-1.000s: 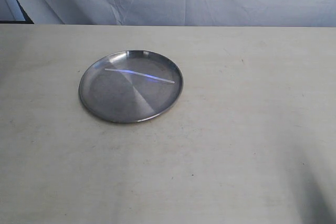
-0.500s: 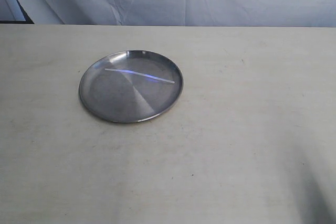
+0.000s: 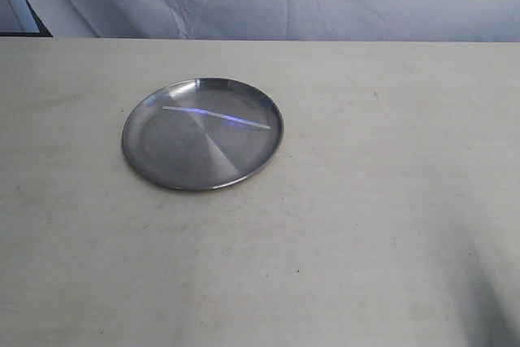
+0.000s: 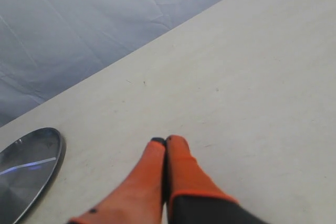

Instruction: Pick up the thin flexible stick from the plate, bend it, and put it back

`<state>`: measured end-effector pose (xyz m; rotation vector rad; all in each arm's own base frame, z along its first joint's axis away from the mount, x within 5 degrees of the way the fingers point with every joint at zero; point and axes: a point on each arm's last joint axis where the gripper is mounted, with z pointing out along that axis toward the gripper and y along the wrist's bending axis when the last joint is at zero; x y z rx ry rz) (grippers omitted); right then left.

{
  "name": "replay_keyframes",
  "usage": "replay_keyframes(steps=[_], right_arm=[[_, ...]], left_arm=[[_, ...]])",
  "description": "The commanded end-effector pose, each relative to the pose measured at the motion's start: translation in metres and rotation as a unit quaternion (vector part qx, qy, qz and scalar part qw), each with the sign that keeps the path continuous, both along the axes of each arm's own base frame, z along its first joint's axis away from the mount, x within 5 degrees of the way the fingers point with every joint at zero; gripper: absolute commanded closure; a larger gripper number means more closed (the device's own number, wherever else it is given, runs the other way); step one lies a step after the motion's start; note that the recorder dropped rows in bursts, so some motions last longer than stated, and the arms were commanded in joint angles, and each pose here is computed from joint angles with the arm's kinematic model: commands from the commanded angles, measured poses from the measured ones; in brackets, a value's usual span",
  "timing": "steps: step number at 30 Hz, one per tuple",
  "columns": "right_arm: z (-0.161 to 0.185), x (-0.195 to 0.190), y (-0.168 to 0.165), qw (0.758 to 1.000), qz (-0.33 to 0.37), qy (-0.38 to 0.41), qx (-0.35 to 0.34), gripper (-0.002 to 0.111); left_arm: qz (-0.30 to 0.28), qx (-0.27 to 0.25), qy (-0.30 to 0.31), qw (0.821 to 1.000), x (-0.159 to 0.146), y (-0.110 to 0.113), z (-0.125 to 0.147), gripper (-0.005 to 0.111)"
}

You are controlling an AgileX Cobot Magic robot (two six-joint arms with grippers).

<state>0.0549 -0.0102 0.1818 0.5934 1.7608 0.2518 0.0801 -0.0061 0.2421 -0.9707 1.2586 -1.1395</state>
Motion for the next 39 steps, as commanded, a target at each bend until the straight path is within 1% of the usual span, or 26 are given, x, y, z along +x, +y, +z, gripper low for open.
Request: replay_keyframes(steps=[1, 4, 6, 7, 10, 13, 15, 17, 19, 21, 22, 23, 24, 26, 39], right_arm=[[0.000, 0.000, 0.000, 1.000, -0.001, -0.005, -0.007, 0.108], [0.000, 0.000, 0.000, 1.000, -0.001, -0.005, -0.007, 0.108], [0.000, 0.000, 0.000, 1.000, -0.001, -0.005, -0.007, 0.108], [0.000, 0.000, 0.000, 1.000, -0.001, -0.005, -0.007, 0.108], [0.000, 0.000, 0.000, 1.000, -0.001, -0.005, -0.007, 0.108], [0.000, 0.000, 0.000, 1.000, -0.001, -0.005, -0.007, 0.108], [0.000, 0.000, 0.000, 1.000, -0.001, -0.005, -0.007, 0.108], [0.000, 0.000, 0.000, 1.000, -0.001, -0.005, -0.007, 0.108], [0.000, 0.000, 0.000, 1.000, -0.001, -0.005, -0.007, 0.108], [0.000, 0.000, 0.000, 1.000, -0.001, -0.005, -0.007, 0.108], [0.000, 0.000, 0.000, 1.000, -0.001, -0.005, -0.007, 0.108], [0.000, 0.000, 0.000, 1.000, -0.001, -0.005, -0.007, 0.108], [0.000, 0.000, 0.000, 1.000, -0.001, -0.005, -0.007, 0.108], [0.000, 0.000, 0.000, 1.000, -0.001, -0.005, -0.007, 0.108], [0.000, 0.000, 0.000, 1.000, -0.001, -0.005, -0.007, 0.108]], left_arm=[[0.002, 0.007, 0.011, 1.000, 0.000, 0.000, -0.008, 0.107], [0.004, -0.028, 0.025, 0.999, -0.003, 0.001, -0.026, 0.107], [0.005, -0.045, 0.008, 0.999, -0.006, 0.001, -0.024, 0.107], [0.016, -0.031, 0.015, 0.999, -0.007, 0.002, -0.026, 0.107], [0.029, 0.011, -0.016, 0.999, -0.011, 0.004, -0.021, 0.107], [0.064, 0.114, -0.057, 0.990, -0.015, 0.007, -0.015, 0.107], [0.096, 0.211, -0.077, 0.970, -0.017, 0.009, -0.011, 0.107], [0.116, 0.285, -0.079, 0.948, -0.019, 0.010, -0.010, 0.107], [0.132, 0.375, -0.073, 0.915, -0.020, 0.011, -0.011, 0.107], [0.147, 0.471, -0.054, 0.868, -0.019, 0.011, -0.013, 0.107], [0.150, 0.505, -0.040, 0.849, -0.019, 0.012, -0.015, 0.107], [0.152, 0.530, -0.026, 0.834, -0.019, 0.013, -0.017, 0.107], [0.152, 0.547, -0.013, 0.823, -0.019, 0.014, -0.018, 0.107], [0.149, 0.559, 0.000, 0.815, -0.018, 0.015, -0.021, 0.107], [0.146, 0.566, 0.006, 0.811, -0.018, 0.015, -0.022, 0.107]])
